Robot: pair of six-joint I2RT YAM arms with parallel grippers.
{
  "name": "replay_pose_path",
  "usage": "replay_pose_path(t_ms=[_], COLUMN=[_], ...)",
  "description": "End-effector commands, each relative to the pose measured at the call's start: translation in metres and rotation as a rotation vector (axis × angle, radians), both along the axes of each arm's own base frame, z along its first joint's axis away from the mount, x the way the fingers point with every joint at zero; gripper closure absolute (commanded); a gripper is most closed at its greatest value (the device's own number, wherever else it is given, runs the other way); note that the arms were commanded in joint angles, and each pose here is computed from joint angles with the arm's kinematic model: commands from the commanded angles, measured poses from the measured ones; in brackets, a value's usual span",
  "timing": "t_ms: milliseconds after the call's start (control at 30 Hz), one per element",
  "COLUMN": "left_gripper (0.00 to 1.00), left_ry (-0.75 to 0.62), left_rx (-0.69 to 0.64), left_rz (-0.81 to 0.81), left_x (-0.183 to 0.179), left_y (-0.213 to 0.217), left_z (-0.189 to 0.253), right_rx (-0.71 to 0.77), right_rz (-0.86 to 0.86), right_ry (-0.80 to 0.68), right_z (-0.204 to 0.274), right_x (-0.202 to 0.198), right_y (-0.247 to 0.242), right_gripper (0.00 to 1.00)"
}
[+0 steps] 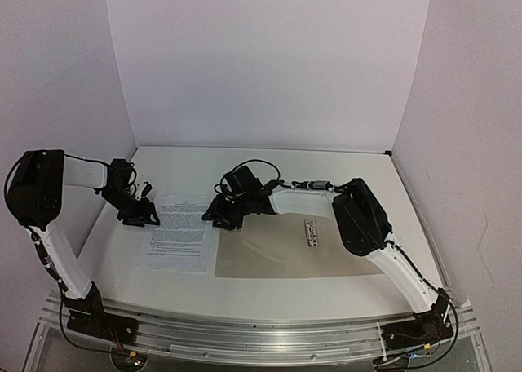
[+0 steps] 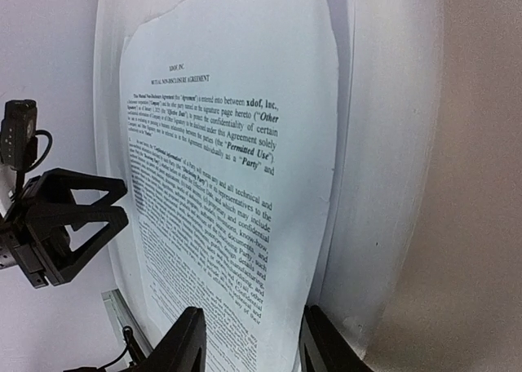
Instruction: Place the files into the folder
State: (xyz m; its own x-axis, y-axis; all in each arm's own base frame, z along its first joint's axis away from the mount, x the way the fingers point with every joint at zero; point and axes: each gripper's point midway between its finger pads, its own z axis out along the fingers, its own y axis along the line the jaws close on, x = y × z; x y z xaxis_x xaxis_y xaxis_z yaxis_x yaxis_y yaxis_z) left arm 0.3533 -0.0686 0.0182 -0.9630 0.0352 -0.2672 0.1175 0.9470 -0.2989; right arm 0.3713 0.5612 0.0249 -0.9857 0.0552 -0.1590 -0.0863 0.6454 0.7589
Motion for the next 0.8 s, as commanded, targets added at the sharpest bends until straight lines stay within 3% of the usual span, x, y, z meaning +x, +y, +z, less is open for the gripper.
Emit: replay_pose_path(t_ms=[0, 333, 767], left_gripper=[0.39, 0.40, 0.40], left_ry=[0.019, 0.018, 0.023], left_rx=[-0.007, -0.009, -0.021], left_rz=[0.005, 0.006, 0.002], left_x=[0.000, 0.001, 0.000], left_y=[-0.001, -0.001, -0.004], left_z=[-0.006, -0.005, -0.006], right_rx=[0.045, 0.142, 0.183], right_rz=[0.008, 0.032, 0.043], right_ry=[0.021, -0.116, -0.016], right_z=[0.004, 0.061, 0.019], right_x=[-0.003, 0.001, -0.009], right_y=[0.009, 0.024, 0.036], right_gripper=[0.61, 0.71, 0.68])
